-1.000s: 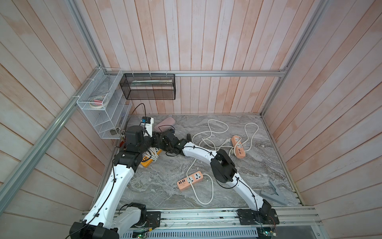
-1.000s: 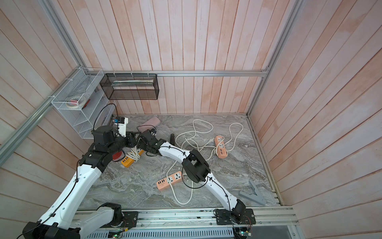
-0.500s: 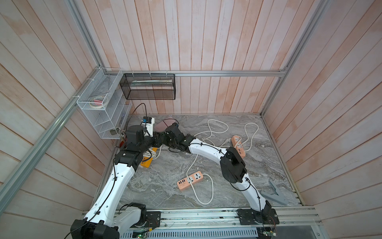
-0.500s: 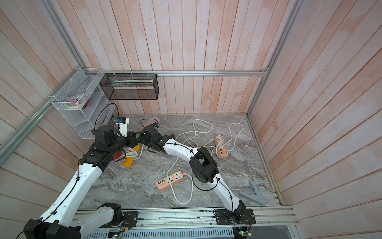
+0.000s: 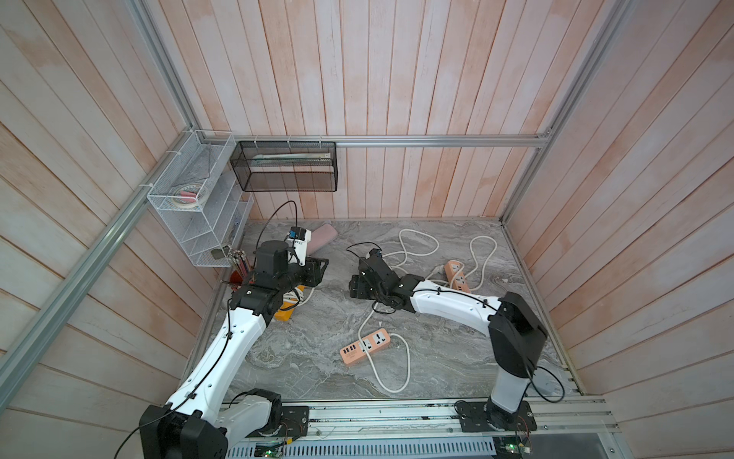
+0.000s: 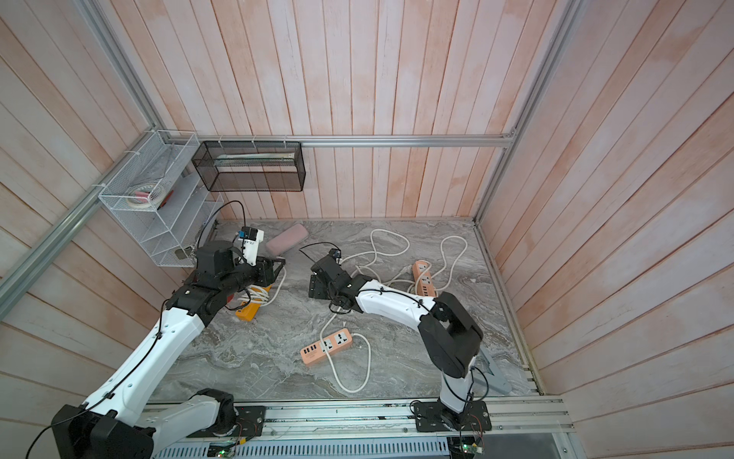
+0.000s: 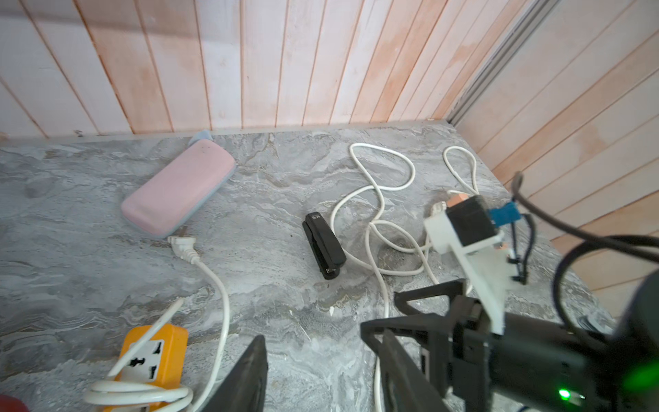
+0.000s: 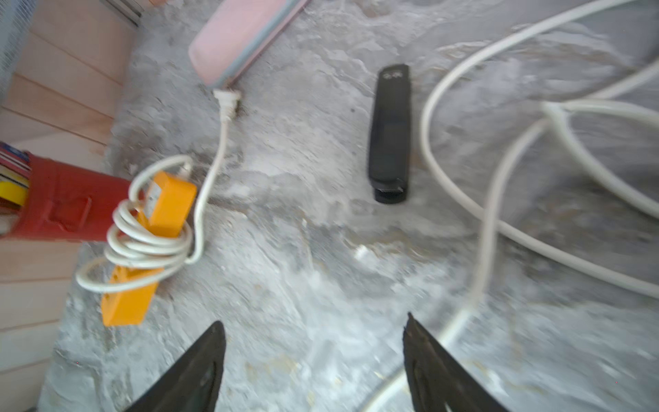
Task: Wrap the cord around the power strip
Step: Place the power strip at the center of the board, then move the power strip to the center of the board.
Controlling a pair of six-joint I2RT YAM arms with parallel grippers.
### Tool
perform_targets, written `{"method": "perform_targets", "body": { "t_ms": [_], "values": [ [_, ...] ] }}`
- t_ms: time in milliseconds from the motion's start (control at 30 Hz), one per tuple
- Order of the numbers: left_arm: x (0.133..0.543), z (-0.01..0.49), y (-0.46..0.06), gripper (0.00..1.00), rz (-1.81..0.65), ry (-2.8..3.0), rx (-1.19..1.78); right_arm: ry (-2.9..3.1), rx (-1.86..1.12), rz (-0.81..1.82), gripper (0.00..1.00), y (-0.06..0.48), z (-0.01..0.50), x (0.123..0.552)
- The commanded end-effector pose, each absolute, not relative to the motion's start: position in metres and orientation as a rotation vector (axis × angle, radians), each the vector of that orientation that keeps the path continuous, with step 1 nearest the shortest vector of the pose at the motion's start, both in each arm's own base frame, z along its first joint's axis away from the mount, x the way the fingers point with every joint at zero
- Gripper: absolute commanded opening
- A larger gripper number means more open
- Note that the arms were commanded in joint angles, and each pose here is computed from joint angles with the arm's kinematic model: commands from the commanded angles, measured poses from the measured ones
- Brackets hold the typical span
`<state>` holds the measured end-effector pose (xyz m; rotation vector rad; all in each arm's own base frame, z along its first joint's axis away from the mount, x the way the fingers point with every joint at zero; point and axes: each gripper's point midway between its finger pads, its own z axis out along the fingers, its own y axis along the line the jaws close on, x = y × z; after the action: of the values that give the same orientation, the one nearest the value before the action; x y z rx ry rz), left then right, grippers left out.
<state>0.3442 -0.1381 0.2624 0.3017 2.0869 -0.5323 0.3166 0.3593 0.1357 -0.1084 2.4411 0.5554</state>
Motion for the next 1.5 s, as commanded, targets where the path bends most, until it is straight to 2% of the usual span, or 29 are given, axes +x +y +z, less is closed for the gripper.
{"method": "perform_targets", "body": {
  "t_ms": [0, 200, 367, 467, 700, 867, 1000, 1233, 1400, 1467],
  "values": [
    [0.340, 0.239, -0.148, 0.52, -0.545, 2.148, 0.331, 2.477, -0.238, 0.374, 0.79, 0.320, 0.120, 0.303],
    [0.341, 0.205, -0.139, 0.51, -0.489, 2.271, 0.272, 2.479, -0.324, 0.392, 0.79, 0.320, 0.118, 0.300],
    [0.346, 0.186, -0.122, 0.51, -0.399, 2.346, 0.230, 2.470, -0.353, 0.360, 0.75, 0.332, 0.119, 0.317],
    [0.341, 0.187, -0.136, 0.48, -0.447, 2.356, 0.309, 2.524, -0.345, 0.409, 0.72, 0.329, 0.111, 0.316],
    [0.279, 0.146, -0.193, 0.52, -0.583, 2.471, 0.582, 2.632, -0.561, 0.471, 0.72, 0.298, 0.094, 0.263],
    [0.248, 0.118, -0.210, 0.54, -0.665, 2.564, 0.584, 2.702, -0.655, 0.459, 0.72, 0.283, 0.083, 0.220],
    [0.260, 0.115, -0.188, 0.53, -0.534, 2.568, 0.443, 2.717, -0.693, 0.495, 0.67, 0.309, 0.080, 0.198],
    [0.288, 0.143, -0.161, 0.54, -0.506, 2.461, 0.213, 2.801, -0.792, 0.497, 0.60, 0.341, 0.049, 0.143],
    [0.300, 0.160, -0.137, 0.58, -0.351, 2.410, 0.110, 2.813, -0.776, 0.441, 0.53, 0.348, 0.029, 0.143],
    [0.304, 0.169, -0.129, 0.58, -0.297, 2.390, 0.096, 2.819, -0.767, 0.421, 0.47, 0.348, 0.020, 0.145]
  ]
}}
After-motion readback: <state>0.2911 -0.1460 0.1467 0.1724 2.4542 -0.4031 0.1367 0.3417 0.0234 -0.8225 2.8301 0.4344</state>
